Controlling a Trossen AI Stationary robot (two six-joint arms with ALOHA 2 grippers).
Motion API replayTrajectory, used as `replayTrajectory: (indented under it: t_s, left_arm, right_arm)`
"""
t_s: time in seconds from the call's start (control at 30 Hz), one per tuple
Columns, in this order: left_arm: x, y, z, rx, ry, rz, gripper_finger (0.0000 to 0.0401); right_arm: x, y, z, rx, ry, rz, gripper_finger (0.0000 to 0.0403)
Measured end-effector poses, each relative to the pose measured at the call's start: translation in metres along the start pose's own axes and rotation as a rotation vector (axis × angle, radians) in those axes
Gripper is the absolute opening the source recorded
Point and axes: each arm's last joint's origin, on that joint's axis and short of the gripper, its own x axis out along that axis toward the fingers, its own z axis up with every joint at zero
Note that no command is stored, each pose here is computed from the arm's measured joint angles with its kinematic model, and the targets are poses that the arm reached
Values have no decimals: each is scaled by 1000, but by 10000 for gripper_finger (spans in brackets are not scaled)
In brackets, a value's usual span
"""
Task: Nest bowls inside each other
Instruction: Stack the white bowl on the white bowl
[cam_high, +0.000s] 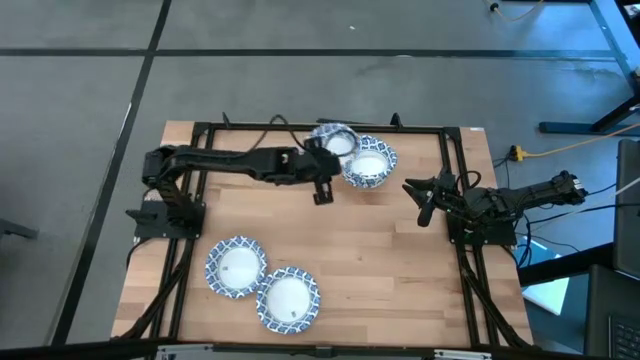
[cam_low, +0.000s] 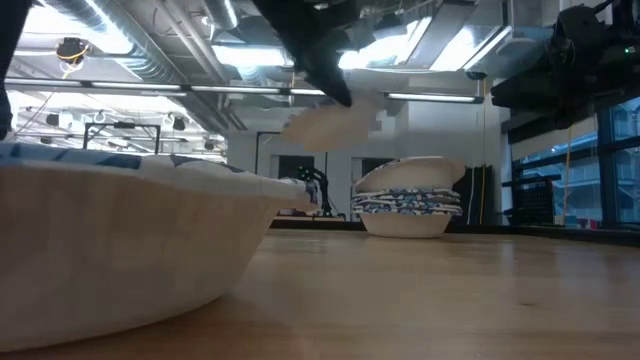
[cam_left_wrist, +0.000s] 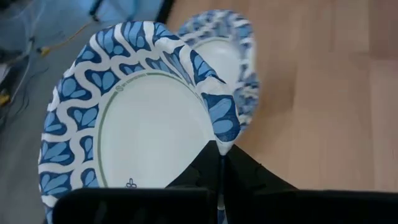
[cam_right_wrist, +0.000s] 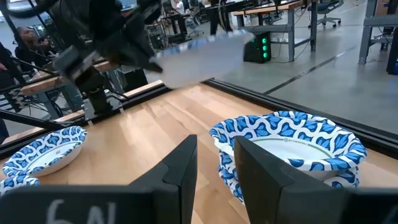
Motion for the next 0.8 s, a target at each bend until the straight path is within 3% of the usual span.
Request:
replayTrajectory:
  t_s: [0.23, 0.47, 0.8]
  left_arm:
    - [23, -28, 30, 94, -53, -131, 0]
    - [32, -47, 54, 159, -109, -149, 0]
    - [59, -58, 44, 181, -45, -146, 0]
  right_arm:
    - [0, 0, 0, 19, 1, 0, 108]
    - [0, 0, 0, 20, 4, -1, 108]
    - [0, 0, -1, 20, 6, -2, 108]
